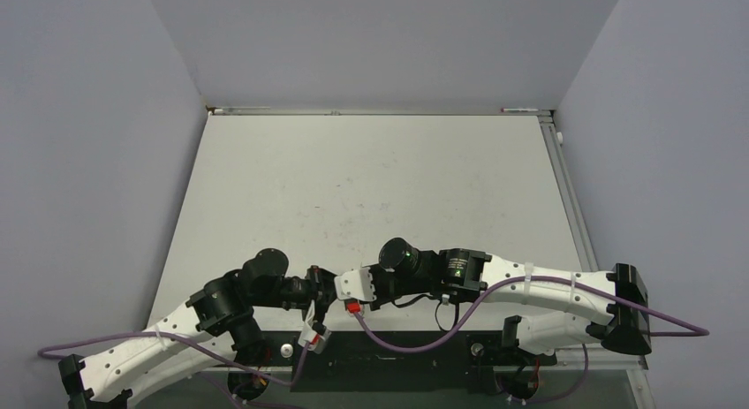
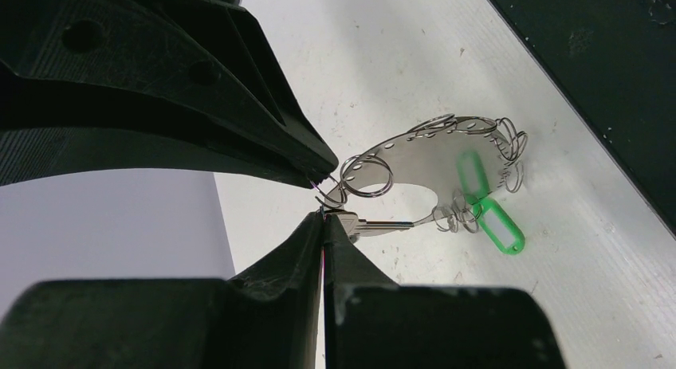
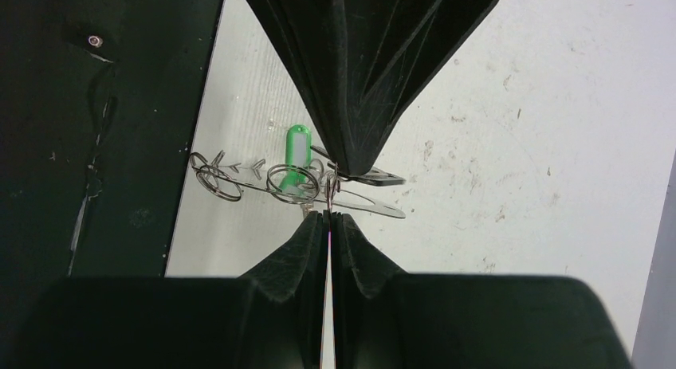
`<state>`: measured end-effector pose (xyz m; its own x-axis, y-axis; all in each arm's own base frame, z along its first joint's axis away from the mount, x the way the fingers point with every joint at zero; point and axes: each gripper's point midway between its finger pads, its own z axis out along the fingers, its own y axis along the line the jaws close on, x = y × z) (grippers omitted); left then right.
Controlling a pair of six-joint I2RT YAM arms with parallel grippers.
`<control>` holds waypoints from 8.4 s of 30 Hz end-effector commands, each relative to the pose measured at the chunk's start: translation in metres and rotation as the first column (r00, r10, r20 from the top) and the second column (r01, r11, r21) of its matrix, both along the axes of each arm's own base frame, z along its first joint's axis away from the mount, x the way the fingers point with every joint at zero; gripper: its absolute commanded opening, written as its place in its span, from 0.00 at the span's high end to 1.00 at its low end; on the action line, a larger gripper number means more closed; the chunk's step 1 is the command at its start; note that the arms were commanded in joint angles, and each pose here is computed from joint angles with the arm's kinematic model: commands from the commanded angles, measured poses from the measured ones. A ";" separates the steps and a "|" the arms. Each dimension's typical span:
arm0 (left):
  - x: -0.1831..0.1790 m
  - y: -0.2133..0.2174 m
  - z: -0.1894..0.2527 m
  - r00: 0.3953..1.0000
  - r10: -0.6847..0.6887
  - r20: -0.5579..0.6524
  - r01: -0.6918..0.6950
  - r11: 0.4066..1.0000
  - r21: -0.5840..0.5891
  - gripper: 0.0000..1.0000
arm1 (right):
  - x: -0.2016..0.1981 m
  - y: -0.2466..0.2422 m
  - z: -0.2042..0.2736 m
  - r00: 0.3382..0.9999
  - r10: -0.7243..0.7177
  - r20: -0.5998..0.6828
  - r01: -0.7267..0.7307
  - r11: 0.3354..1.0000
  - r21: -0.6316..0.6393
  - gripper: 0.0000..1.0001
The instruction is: Put the keys on the keyring
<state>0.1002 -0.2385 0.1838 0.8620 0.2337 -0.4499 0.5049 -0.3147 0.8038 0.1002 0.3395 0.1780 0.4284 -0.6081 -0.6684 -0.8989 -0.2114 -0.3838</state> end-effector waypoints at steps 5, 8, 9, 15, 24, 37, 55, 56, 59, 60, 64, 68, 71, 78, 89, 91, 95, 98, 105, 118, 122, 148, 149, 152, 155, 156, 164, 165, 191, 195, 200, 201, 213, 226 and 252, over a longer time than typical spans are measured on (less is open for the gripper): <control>-0.008 -0.004 0.010 0.998 -0.058 0.021 0.059 0.998 -0.009 1.00 | 0.004 0.016 0.037 0.998 0.004 0.057 -0.010 0.994 0.105 0.95; -0.008 -0.005 0.011 0.998 -0.064 0.028 0.065 0.998 -0.011 1.00 | 0.003 0.016 0.039 0.998 0.007 0.059 -0.014 0.993 0.117 0.95; -0.009 -0.005 0.011 0.997 -0.068 0.028 0.068 0.998 -0.013 1.00 | 0.003 0.016 0.039 0.998 0.009 0.060 -0.016 0.993 0.118 0.95; -0.010 -0.006 0.010 0.997 -0.076 0.026 0.076 0.997 -0.012 1.00 | 0.003 0.017 0.039 0.998 0.012 0.066 -0.020 0.993 0.117 0.95; -0.010 -0.007 0.010 0.996 -0.081 0.026 0.081 0.997 -0.014 1.00 | 0.001 0.019 0.035 0.998 0.019 0.058 -0.025 0.994 0.105 0.95; -0.007 -0.005 0.007 0.998 -0.059 0.022 0.059 0.998 -0.009 1.00 | 0.001 0.018 0.045 0.997 0.011 0.070 -0.020 0.990 0.137 0.95; -0.002 0.000 0.009 0.999 -0.012 0.040 0.013 0.999 -0.031 1.00 | 0.006 0.009 0.057 0.995 -0.034 0.097 0.017 0.984 0.175 0.95; -0.001 0.000 0.009 0.999 -0.005 0.044 0.007 0.999 -0.033 1.00 | 0.006 0.009 0.056 0.995 -0.033 0.096 0.016 0.985 0.172 0.95; 0.002 0.001 0.013 0.998 0.009 0.058 -0.006 0.999 -0.048 1.00 | 0.005 0.009 0.051 0.996 -0.028 0.086 0.014 0.987 0.158 0.95; 0.002 0.002 0.015 0.998 0.013 0.065 -0.010 0.998 -0.054 1.00 | 0.004 0.009 0.049 0.996 -0.026 0.081 0.013 0.988 0.151 0.95; 0.003 0.002 0.017 0.997 0.018 0.068 -0.014 0.998 -0.066 1.00 | 0.000 0.010 0.041 0.998 -0.011 0.059 0.004 0.992 0.122 0.95; 0.009 0.002 0.021 0.996 0.045 0.076 -0.039 0.996 -0.076 1.00 | -0.009 0.013 0.031 0.999 0.017 0.038 -0.021 0.995 0.093 0.95; 0.013 0.002 0.023 0.994 0.065 0.083 -0.058 0.994 -0.088 1.00 | -0.013 0.017 0.026 0.999 0.033 0.025 -0.035 0.996 0.085 0.95; 0.010 0.000 0.021 0.996 0.051 0.071 -0.044 0.995 -0.093 1.00 | -0.012 0.022 0.024 0.999 0.036 0.032 -0.039 0.995 0.090 0.95; 0.001 -0.002 0.011 0.999 -0.004 0.043 0.007 0.998 -0.067 1.00 | -0.003 0.022 0.035 0.997 0.010 0.076 -0.019 0.993 0.114 0.95; 0.000 -0.002 0.011 0.999 -0.009 0.043 0.012 0.998 -0.066 1.00 | -0.001 0.022 0.035 0.997 0.006 0.077 -0.015 0.994 0.111 0.95; -0.001 -0.002 0.008 0.999 -0.013 0.043 0.015 0.998 -0.054 1.00 | 0.001 0.021 0.036 0.997 -0.001 0.081 -0.009 0.994 0.112 0.95; -0.002 -0.001 0.006 0.999 -0.022 0.046 0.024 0.999 -0.044 1.00 | 0.003 0.020 0.037 0.996 -0.008 0.084 -0.001 0.994 0.113 0.95; -0.007 -0.001 0.003 0.998 -0.049 0.044 0.050 0.999 -0.022 1.00 | 0.009 0.020 0.039 0.996 -0.021 0.086 0.011 0.993 0.114 0.95; -0.006 -0.001 -0.004 0.998 -0.036 0.047 0.036 0.999 0.003 1.00 | 0.011 0.019 0.043 0.995 -0.026 0.091 0.015 0.993 0.118 0.95; -0.004 0.001 -0.005 0.999 -0.021 0.046 0.020 1.000 0.008 1.00 | 0.010 0.017 0.048 0.996 -0.027 0.090 0.016 0.992 0.129 0.95; 0.001 0.003 -0.004 0.999 0.022 0.047 -0.021 0.999 -0.025 1.00 | 0.007 0.014 0.066 0.994 -0.043 0.099 0.020 0.976 0.215 0.95; 0.001 0.003 -0.004 0.999 0.025 0.045 -0.024 0.999 -0.025 1.00 | 0.007 0.014 0.067 0.994 -0.044 0.100 0.021 0.976 0.218 0.95; 0.003 0.004 -0.003 0.998 0.035 0.048 -0.034 0.999 -0.029 1.00 | 0.007 0.013 0.070 0.994 -0.047 0.103 0.023 0.974 0.227 0.95; 0.006 0.004 -0.001 0.997 0.058 0.053 -0.055 0.997 -0.044 1.00 | 0.007 0.013 0.068 0.994 -0.047 0.100 0.024 0.975 0.221 0.95; 0.008 0.005 0.001 0.996 0.067 0.058 -0.064 0.997 -0.052 1.00 | 0.007 0.013 0.066 0.994 -0.046 0.097 0.024 0.977 0.214 0.95; 0.027 0.009 0.022 0.978 0.203 0.046 -0.191 0.965 -0.181 1.00 | 0.006 0.009 0.048 0.995 -0.064 0.071 0.050 0.982 0.182 0.95; 0.032 0.010 0.025 0.971 0.236 0.029 -0.225 0.952 -0.208 1.00 | 0.007 0.007 0.047 0.995 -0.077 0.069 0.063 0.981 0.185 0.95; 0.130 0.006 0.005 0.025 0.594 -0.804 -0.910 0.346 0.228 0.60 | 0.049 -0.082 0.040 0.774 -0.632 -0.050 0.614 0.729 0.303 0.95; 0.135 -0.002 0.003 -0.216 0.539 -0.814 -0.896 0.222 0.385 0.49 | 0.052 -0.100 0.047 0.707 -0.697 -0.120 0.690 0.643 0.332 0.95; 0.147 -0.022 -0.021 -0.281 0.528 -0.802 -0.873 0.207 0.442 0.46 | 0.048 -0.117 0.052 0.669 -0.718 -0.191 0.731 0.591 0.341 0.95; 0.147 -0.028 -0.025 -0.251 0.537 -0.806 -0.868 0.243 0.432 0.46 | 0.047 -0.118 0.055 0.668 -0.713 -0.213 0.734 0.584 0.348 0.95; 0.132 -0.082 -0.051 0.305 0.512 -0.803 -0.652 0.727 0.215 0.51 | 0.049 -0.132 0.089 0.627 -0.734 -0.261 0.766 0.519 0.380 0.95; 0.142 -0.086 -0.108 0.452 0.627 -0.635 -0.458 0.774 0.438 0.53 | 0.048 -0.137 0.103 0.634 -0.730 -0.254 0.758 0.525 0.387 0.95; 0.143 -0.082 -0.146 0.575 0.534 -0.620 -0.260 0.838 0.480 0.67 | 0.053 -0.172 0.145 0.605 -0.756 -0.248 0.760 0.455 0.465 0.95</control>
